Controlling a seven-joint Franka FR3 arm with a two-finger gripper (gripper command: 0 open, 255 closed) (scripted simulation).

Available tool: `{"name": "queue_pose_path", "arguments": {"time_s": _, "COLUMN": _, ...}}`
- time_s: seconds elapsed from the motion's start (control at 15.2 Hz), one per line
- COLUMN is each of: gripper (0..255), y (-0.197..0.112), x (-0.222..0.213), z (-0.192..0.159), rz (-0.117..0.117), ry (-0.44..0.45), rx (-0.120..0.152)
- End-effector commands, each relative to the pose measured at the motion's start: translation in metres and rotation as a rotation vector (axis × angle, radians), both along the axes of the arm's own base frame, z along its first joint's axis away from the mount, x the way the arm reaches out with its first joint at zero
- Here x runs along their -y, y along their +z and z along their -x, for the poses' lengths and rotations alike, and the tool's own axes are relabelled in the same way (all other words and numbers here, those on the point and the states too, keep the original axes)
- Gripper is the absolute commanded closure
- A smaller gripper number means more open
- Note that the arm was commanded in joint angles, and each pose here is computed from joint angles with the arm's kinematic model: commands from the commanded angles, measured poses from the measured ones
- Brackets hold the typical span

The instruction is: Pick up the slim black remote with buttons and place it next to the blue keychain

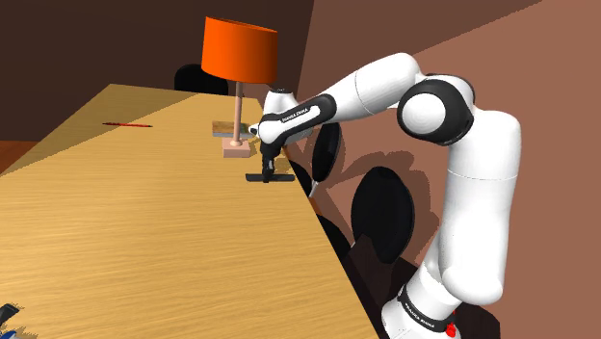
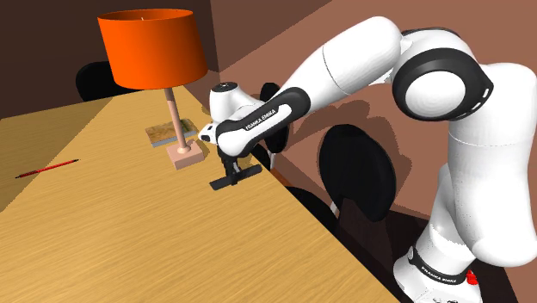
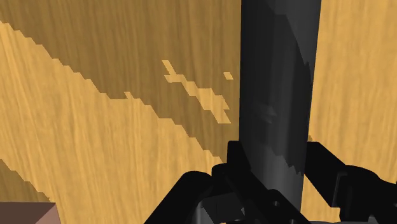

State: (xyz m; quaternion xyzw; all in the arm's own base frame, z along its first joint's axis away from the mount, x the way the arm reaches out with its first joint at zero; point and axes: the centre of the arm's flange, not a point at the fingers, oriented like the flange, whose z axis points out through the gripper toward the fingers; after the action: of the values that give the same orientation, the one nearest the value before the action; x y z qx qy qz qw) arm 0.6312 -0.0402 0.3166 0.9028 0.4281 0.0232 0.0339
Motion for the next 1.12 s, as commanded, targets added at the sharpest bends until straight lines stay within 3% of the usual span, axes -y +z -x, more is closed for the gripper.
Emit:
{"name": "queue_pose_path", "arguments": {"time_s": 0.0, "gripper": 255, "y": -0.002, "x": 0.001, "z": 0.0, "rz": 0.002, "ry": -0.003, "rx": -0.001}}
{"name": "queue_pose_path", "arguments": {"time_s": 1.06, "gripper": 255, "y": 0.083, "x": 0.001, "z": 0.0, "rz": 0.002, "ry": -0.003, "rx": -0.001}}
